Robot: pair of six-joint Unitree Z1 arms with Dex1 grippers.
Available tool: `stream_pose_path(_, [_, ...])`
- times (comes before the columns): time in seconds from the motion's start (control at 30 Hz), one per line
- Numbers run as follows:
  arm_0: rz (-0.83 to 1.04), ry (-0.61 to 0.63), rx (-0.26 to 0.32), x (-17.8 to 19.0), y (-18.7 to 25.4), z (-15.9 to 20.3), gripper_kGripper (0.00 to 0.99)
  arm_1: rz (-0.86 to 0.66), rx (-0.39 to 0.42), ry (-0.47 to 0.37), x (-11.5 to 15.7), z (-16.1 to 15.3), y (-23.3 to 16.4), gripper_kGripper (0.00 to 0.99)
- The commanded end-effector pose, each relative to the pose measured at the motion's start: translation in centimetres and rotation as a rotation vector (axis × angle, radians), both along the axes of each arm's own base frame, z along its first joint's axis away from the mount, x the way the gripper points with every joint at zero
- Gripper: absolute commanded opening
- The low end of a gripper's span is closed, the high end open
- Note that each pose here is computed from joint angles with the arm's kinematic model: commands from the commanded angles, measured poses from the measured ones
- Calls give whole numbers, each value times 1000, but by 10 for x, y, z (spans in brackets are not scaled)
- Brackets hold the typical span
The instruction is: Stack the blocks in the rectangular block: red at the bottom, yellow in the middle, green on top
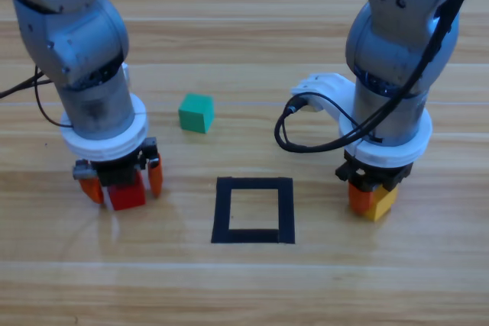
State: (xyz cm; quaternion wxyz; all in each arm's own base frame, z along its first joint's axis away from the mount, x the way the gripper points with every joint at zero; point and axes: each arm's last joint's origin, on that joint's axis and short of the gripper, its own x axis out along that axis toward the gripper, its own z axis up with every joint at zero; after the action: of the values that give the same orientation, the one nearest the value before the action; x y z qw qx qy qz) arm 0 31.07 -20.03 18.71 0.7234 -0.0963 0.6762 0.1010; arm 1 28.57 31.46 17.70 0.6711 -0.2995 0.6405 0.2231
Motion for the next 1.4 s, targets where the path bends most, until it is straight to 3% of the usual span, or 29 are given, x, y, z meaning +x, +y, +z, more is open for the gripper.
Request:
stream_pose_path(0.03, [-4,40,30,6,6,-21,459,-76,-23,46,15,7,-29,3])
stream_pose_path(0.1, [-10,36,31,8,11,-19,359,-99,1,37,16,20,-40,3])
stream_pose_path(0.23, [-47,22,25,7,14,-11,259,-161,74,49,22,41,-65,5])
stream_pose_path(0.4, [-90,-12,5,0,12,9,43,-176,117,50,20,52,-69,5])
stream_pose_path(0.67, [-216,-44,-35,-27,-57,34,32,-191,150,36,18,58,-70,5])
stream_pose_path(1.4, [-298,-3,-8,-43,-154,1,0,-212,210,53,13,57,-71,5])
